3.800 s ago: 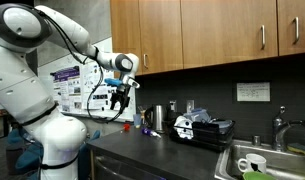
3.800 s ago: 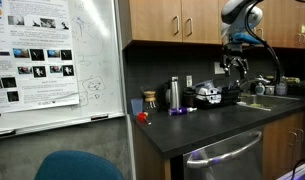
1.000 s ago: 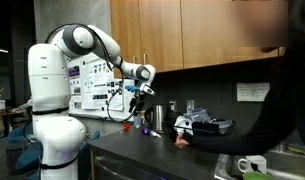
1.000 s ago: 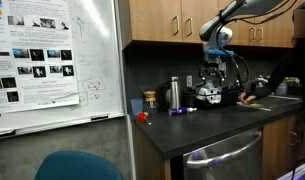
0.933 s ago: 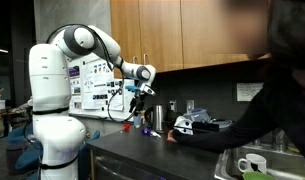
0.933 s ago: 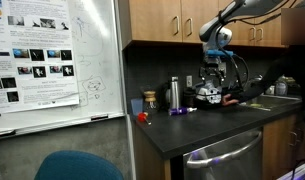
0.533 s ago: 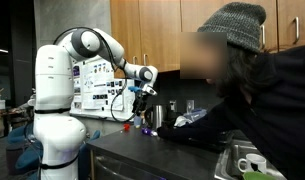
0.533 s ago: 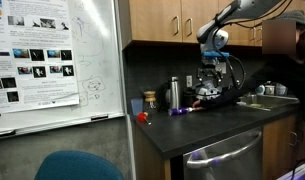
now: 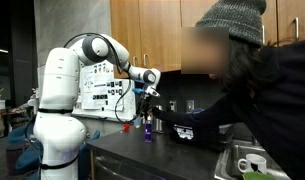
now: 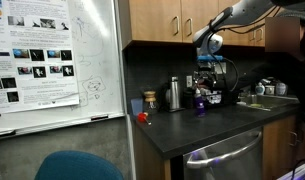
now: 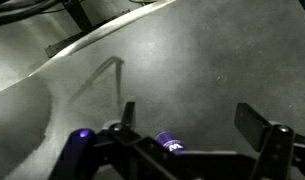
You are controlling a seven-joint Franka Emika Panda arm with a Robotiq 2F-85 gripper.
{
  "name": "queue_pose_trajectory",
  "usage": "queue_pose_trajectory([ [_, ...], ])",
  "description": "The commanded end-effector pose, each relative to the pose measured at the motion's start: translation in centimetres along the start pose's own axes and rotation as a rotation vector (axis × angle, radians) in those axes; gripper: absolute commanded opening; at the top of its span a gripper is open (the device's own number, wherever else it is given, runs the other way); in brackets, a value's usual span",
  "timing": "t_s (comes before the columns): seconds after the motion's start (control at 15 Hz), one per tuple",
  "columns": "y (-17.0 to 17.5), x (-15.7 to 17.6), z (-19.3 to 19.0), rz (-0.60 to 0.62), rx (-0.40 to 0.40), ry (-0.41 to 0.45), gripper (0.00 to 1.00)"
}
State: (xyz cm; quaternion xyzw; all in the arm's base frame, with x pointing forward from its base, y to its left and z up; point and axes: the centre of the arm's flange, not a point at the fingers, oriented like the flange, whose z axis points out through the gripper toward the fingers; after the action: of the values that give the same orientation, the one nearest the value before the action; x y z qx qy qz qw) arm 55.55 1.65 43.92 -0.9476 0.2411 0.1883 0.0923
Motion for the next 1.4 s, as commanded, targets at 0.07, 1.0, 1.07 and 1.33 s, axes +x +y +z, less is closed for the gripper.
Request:
queue_pose_trajectory([
  [0.07,0.2,3.1,0.0,0.057,0.013,-0.02,1.0],
  [1.0,3.7,7.5,0.2,0.126,0.034,-0.03,1.0],
  [1.07,3.7,7.4,0.3,0.12,0.031,-0.028,1.0],
  [1.33,3.6,6.7,0.9,0.099,0.017,-0.032,1.0],
])
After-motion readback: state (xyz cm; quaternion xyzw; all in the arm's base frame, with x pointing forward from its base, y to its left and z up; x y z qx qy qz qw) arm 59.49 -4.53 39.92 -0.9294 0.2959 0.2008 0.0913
